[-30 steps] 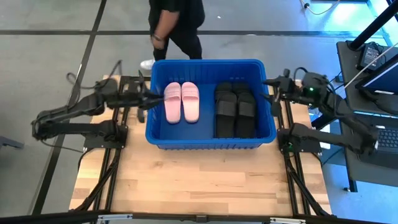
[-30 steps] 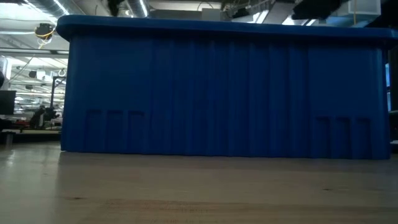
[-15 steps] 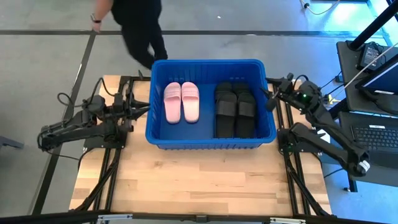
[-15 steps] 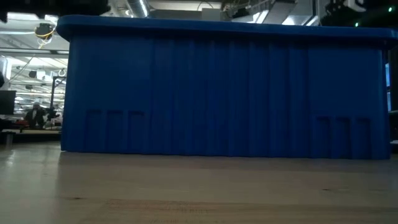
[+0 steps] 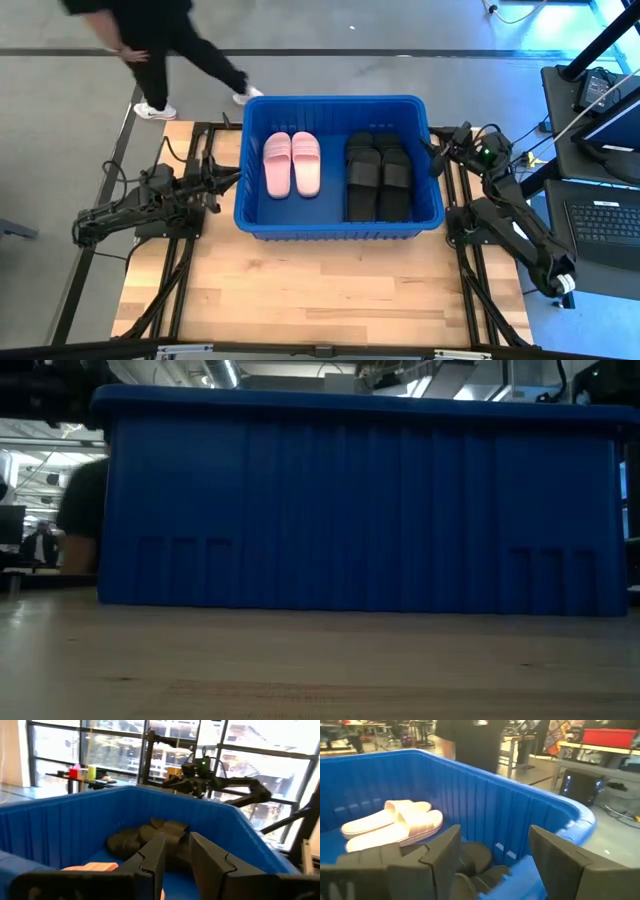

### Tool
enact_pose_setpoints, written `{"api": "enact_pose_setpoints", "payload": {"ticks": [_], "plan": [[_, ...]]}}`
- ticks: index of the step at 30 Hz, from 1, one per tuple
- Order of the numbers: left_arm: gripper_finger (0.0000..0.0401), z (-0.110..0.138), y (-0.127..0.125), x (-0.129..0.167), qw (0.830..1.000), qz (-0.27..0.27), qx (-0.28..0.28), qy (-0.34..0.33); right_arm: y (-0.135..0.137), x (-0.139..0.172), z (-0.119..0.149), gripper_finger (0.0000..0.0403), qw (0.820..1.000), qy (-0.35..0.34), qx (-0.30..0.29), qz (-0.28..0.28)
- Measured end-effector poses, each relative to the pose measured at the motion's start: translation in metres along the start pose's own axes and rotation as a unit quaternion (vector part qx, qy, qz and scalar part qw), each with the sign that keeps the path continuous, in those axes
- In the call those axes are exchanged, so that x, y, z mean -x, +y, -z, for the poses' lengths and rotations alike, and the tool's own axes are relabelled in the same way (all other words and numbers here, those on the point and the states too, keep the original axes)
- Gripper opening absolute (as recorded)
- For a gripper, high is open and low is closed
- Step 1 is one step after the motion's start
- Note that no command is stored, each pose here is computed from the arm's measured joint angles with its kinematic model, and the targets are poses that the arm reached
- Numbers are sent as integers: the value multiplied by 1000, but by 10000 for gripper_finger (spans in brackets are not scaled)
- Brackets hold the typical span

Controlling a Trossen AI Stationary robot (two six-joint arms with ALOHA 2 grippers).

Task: Pick and place slides into bin
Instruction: Return to Home Position

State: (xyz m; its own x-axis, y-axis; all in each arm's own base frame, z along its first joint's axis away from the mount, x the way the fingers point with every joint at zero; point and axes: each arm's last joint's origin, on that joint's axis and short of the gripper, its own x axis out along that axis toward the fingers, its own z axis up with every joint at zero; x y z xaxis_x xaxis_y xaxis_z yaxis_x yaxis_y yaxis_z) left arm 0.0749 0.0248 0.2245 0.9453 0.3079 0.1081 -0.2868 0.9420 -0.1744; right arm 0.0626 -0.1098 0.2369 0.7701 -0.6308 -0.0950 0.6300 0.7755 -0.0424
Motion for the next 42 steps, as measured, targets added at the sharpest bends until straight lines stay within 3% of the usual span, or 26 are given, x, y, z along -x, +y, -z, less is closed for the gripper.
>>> {"api": "enact_pose_setpoints", "payload": {"ticks": [4,10,18,24,37,42], "plan": [[82,7,3,-2,1000,-23,-1,4,-8,5,3,234,999,-11,-4,34],[82,8,4,-3,999,-42,-2,-1,-10,16,1,234,999,-29,-10,21],[82,6,5,-3,998,-60,-5,-13,-14,38,5,234,971,-26,-79,225],[82,6,6,-2,997,-80,-19,-14,-11,51,8,234,939,-28,-75,334],[82,23,9,-6,996,-83,-26,4,-8,53,31,234,931,-77,-78,349],[82,33,13,-8,991,-129,-25,6,-8,52,34,234,929,-74,-91,351]]}}
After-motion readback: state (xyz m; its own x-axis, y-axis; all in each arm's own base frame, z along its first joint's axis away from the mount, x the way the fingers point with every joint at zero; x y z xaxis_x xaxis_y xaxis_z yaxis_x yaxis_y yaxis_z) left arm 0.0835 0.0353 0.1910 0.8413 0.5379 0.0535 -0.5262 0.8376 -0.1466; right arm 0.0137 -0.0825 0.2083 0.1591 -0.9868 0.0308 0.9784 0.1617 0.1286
